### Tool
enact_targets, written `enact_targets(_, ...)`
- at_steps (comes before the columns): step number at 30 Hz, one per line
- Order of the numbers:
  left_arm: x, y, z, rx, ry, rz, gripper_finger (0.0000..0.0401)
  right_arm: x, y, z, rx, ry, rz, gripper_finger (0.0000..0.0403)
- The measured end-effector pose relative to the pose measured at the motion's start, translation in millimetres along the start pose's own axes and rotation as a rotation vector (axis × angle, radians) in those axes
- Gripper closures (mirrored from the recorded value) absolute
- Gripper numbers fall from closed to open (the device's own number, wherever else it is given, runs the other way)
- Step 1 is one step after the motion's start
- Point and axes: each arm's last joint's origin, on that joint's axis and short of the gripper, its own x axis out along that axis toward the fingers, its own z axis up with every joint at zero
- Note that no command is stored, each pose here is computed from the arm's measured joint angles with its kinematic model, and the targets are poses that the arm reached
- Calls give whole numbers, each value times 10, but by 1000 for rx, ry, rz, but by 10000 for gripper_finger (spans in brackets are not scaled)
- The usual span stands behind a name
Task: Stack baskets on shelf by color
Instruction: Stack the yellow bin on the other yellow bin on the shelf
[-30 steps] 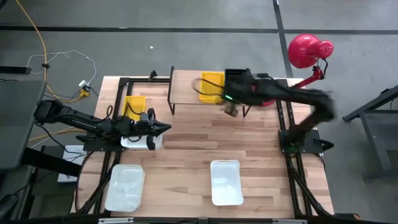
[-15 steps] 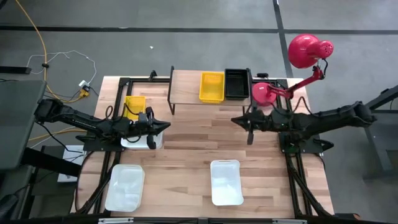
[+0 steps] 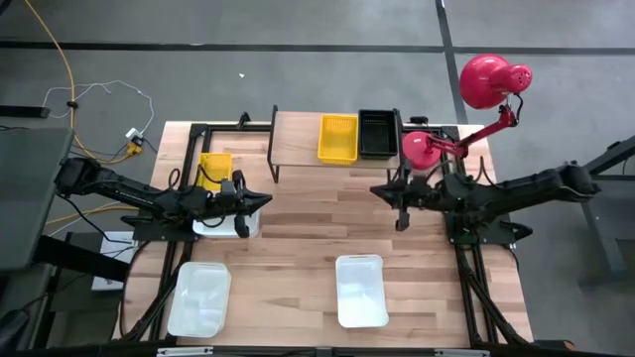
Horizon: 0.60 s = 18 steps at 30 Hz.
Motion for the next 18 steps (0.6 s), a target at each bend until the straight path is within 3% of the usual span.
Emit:
enact_targets(7,1,4,3,3,-3,4,401,27,40,22,-24,-47,29,402)
enact_targets(14,64,25,242,93,-120,133,397,-4,38,77,-41,-84,29,402)
enact_targets(18,229,59,522,141,26,264,373,-2,39,38,-35,-44,31,402)
